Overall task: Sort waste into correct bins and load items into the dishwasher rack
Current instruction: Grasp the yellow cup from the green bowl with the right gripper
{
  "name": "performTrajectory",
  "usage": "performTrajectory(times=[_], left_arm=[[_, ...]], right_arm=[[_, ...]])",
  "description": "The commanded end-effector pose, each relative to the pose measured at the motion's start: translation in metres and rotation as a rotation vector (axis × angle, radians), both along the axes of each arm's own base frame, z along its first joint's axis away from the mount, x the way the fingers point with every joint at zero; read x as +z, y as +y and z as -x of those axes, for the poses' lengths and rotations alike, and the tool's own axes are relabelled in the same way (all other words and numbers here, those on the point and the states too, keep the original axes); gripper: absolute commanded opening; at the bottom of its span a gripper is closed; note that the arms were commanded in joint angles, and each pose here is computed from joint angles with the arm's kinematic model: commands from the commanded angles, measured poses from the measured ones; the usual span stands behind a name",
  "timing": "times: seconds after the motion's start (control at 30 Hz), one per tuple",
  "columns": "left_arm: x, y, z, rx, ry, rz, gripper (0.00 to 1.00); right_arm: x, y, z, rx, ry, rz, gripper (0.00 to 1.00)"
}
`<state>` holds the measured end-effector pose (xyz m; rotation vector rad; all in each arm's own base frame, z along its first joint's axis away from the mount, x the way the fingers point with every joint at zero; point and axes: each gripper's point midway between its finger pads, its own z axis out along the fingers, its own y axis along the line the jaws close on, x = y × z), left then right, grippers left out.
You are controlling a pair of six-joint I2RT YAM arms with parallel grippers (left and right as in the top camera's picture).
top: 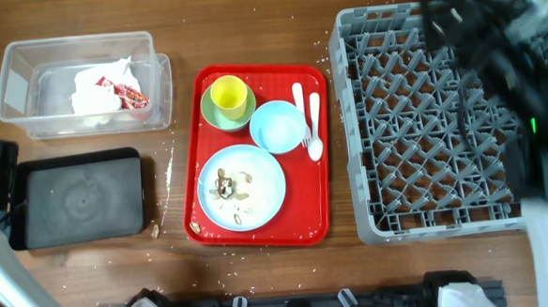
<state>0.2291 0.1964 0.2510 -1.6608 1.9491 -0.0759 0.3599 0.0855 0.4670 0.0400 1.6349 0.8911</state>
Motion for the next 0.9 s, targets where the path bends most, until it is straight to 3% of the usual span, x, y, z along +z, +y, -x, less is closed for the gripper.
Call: performTrajectory(times=[0.0,0.13,0.3,0.4,0.5,0.57,0.63,0.7,0.87], left_arm=[[0.000,0.001,0.000,0.006,-0.005,0.004,1.00],[0.000,0.001,0.000,0.006,-0.005,0.003,1.00],[0.000,0.001,0.000,0.006,-0.005,0.003,1.00],[0.000,0.001,0.000,0.006,-0.005,0.003,1.00],[0.000,0.001,0.000,0.006,-0.005,0.003,1.00],[0.000,0.001,0.000,0.006,-0.005,0.003,1.00],[0.000,0.001,0.000,0.006,-0.005,0.003,1.00],[0.000,0.001,0.000,0.006,-0.005,0.003,1.00],[0.000,0.001,0.000,0.006,-0.005,0.003,1.00]], right_arm=[[0.017,0.070,-0.020,0.249,-0.065,0.237,1.00],[-0.028,0.159,-0.041,0.317,0.000,0.485,1.00],[-0.176,0.274,-0.019,0.555,0.133,0.875,1.00],[-0.227,0.309,-0.017,0.663,0.183,0.880,1.00],[-0.282,0.324,-0.040,0.648,0.226,0.913,1.00],[-0.321,0.317,-0.060,0.549,0.271,1.012,0.87],[-0.350,0.309,-0.072,0.496,0.299,1.092,0.84],[-0.374,0.306,-0.074,0.491,0.335,1.124,0.72],[-0.390,0.306,-0.067,0.518,0.370,1.137,0.52]])
